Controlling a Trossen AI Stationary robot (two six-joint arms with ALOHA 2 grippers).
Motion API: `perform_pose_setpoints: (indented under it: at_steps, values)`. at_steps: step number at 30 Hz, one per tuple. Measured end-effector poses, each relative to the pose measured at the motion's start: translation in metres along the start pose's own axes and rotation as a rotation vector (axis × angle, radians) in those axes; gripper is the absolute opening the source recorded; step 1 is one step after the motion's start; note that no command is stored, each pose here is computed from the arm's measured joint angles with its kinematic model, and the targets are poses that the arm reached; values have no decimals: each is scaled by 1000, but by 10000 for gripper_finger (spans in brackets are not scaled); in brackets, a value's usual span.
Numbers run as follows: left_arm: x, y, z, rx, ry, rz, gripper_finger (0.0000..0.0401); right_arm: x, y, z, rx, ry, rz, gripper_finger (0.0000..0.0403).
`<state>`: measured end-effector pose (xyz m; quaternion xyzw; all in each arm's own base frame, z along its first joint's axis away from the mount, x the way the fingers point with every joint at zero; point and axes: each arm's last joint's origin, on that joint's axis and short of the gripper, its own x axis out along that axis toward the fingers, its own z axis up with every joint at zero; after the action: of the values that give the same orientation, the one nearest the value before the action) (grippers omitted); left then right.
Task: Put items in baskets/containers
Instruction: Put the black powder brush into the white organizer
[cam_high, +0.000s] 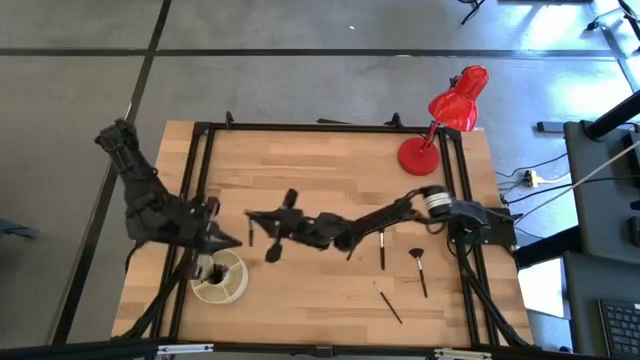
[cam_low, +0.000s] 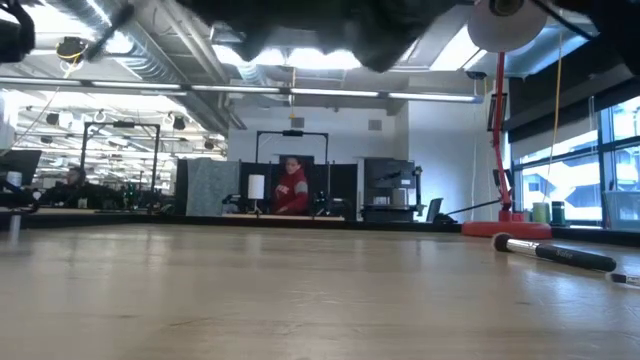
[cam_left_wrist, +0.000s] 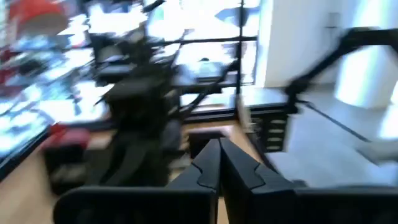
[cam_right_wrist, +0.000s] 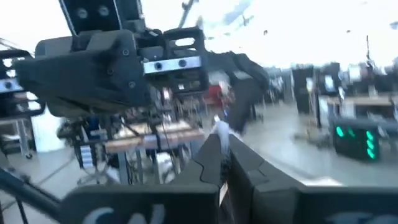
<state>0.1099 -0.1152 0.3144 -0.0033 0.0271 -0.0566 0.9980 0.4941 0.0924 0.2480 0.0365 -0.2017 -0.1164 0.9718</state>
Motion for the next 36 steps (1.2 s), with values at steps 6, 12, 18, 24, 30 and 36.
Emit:
perform_pose_setpoints:
  at_steps: [6,12,18,24,30,36]
  values:
    - [-10,-10,2,52,-14,-204,5,31,16,-33,17,-83,38,9]
    - [-14,-14,1,79,-14,-224,9,48,26,-57,38,-160,57,9]
    - [-16,-15,1,82,-15,-236,4,55,33,-65,87,-213,137,8]
    - [-16,-15,1,82,-15,-212,6,56,40,-74,74,-129,201,8]
    - [-16,-14,1,69,-14,-188,4,56,43,-82,-11,-59,336,27]
    - [-15,-17,0,53,-5,-223,7,57,43,-88,21,8,383,92]
